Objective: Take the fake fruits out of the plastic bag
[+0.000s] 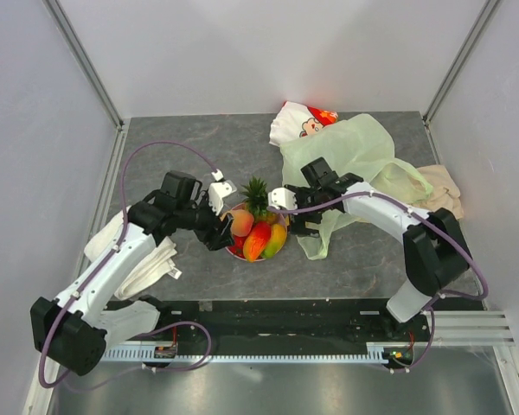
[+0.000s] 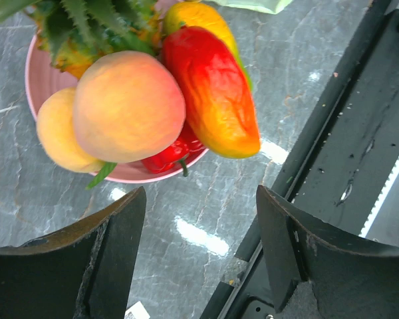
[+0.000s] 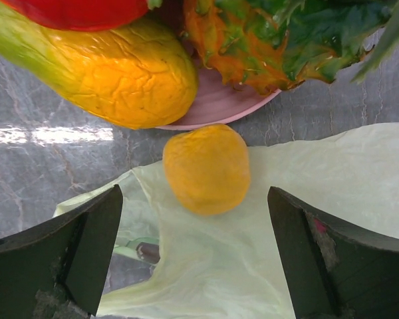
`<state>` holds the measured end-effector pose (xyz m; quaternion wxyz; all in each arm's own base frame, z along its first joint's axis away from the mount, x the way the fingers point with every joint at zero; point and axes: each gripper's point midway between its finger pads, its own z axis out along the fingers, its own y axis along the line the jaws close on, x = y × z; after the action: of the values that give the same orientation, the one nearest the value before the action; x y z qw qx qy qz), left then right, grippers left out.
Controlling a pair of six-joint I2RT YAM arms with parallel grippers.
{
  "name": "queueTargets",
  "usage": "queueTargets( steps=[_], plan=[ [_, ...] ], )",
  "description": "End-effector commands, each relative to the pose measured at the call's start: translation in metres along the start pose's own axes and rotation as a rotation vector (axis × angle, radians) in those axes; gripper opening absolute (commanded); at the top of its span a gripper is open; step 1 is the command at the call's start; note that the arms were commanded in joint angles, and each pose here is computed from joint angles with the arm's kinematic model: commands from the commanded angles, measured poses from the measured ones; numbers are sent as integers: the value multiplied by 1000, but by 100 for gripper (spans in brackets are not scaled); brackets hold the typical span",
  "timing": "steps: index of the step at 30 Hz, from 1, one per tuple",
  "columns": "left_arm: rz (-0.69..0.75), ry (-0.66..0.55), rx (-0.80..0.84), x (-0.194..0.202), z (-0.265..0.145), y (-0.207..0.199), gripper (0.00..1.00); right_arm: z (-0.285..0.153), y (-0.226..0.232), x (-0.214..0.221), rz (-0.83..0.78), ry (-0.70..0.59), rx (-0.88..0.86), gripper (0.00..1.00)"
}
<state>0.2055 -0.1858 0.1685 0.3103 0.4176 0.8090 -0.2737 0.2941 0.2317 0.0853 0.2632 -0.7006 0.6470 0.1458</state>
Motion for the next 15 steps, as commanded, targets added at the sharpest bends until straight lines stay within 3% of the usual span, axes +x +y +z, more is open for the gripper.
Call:
queueTargets(
  steps=[1,5,8,9,12,15],
  plan=[
    [31,-21,-42,-13,-9,13,74,12,-12,-1,-58,-48,-9,98],
    [16,-21,-61,-13,-10,22,74,22,-12,8,-54,-48,-39,95],
    [11,-14,-67,-13,-9,27,74,22,-18,2,-21,-90,-47,80],
    [3,-12,-69,-12,-9,28,74,20,-22,1,-14,-95,-42,67],
    [-5,-13,-63,-13,-7,29,74,9,-27,-5,-5,-110,-27,43],
    [-6,-13,-61,-13,-5,30,74,-7,-31,-12,5,-135,-2,41]
  ],
)
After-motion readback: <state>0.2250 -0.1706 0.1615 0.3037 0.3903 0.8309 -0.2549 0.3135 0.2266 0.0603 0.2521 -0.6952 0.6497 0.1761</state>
